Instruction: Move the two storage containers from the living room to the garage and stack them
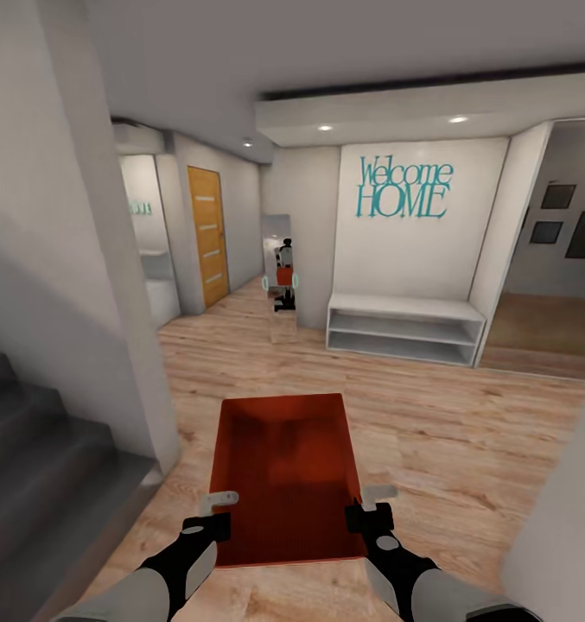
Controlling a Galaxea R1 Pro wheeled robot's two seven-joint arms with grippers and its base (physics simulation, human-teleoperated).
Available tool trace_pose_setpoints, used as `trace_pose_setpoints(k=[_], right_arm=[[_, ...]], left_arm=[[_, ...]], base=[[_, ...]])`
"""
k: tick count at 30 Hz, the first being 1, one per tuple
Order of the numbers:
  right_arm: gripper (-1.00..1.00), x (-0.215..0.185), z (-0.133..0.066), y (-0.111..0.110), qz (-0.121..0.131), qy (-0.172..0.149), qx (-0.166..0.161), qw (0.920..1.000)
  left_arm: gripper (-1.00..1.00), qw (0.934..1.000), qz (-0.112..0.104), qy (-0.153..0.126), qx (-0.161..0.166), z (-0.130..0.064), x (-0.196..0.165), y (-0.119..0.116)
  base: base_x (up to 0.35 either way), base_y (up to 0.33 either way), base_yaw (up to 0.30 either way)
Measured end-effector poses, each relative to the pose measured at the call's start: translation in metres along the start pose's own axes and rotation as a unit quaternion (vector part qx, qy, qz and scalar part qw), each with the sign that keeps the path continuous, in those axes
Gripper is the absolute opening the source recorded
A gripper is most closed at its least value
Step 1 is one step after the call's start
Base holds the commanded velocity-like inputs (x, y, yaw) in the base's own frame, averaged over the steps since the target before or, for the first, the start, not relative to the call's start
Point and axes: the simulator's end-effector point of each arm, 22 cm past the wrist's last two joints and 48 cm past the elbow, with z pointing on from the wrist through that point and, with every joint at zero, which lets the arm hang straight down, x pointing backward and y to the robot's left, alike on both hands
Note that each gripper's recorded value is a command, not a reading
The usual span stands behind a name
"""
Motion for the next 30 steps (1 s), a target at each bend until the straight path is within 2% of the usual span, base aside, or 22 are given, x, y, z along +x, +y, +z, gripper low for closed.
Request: trace_pose_setpoints(k=[30], right_arm=[[-1.00, 0.0004, 0.0000, 0.0001, 0.000, 0.001, 0.000, 1.0000]], left_arm=[[-1.00, 1.0000, 0.000, 0.001, 0.000, 0.0000, 0.0005, 0.0001]], base=[[0.322, 0.000, 0.000]])
